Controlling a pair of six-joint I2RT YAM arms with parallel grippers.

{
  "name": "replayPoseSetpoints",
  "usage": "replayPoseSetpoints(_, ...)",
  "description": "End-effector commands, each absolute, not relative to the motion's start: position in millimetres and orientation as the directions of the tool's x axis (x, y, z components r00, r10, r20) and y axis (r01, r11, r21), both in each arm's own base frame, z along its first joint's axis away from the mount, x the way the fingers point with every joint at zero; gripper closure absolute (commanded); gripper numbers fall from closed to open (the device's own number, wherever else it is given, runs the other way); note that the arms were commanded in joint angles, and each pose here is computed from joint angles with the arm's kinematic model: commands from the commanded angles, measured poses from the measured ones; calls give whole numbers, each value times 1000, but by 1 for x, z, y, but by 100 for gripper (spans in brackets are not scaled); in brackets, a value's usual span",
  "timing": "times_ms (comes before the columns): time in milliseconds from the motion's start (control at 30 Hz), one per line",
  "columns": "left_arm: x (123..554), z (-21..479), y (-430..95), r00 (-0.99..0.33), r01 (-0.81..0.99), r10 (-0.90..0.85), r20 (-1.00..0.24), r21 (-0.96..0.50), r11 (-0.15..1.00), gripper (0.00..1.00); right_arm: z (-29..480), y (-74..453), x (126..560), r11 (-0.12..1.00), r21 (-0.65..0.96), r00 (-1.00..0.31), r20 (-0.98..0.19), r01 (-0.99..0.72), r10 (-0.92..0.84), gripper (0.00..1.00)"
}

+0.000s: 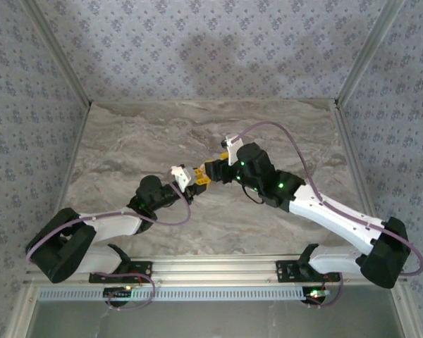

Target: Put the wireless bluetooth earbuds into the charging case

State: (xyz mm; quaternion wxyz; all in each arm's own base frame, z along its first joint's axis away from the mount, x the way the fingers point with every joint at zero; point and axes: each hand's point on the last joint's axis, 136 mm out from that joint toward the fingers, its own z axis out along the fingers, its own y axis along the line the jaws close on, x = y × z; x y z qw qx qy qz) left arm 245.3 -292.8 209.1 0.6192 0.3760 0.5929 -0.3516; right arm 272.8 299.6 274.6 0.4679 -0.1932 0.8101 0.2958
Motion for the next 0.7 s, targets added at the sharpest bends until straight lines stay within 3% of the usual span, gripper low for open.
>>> replayPoseSetpoints(0, 244, 225, -294, 98, 881, -17, -995, 79, 467, 82, 297, 303, 264, 661, 399, -502, -864, -635, 39, 40)
replayPoseSetpoints(367, 241, 224, -294, 93, 888, -17, -996, 75, 454, 82, 280, 290, 272, 698, 456, -631, -775, -553, 6, 60)
replayPoseSetpoints(667, 241, 226, -295, 95, 890, -17, -995, 78, 449, 82, 268, 297, 280, 693, 496, -682, -732, -523, 9, 45)
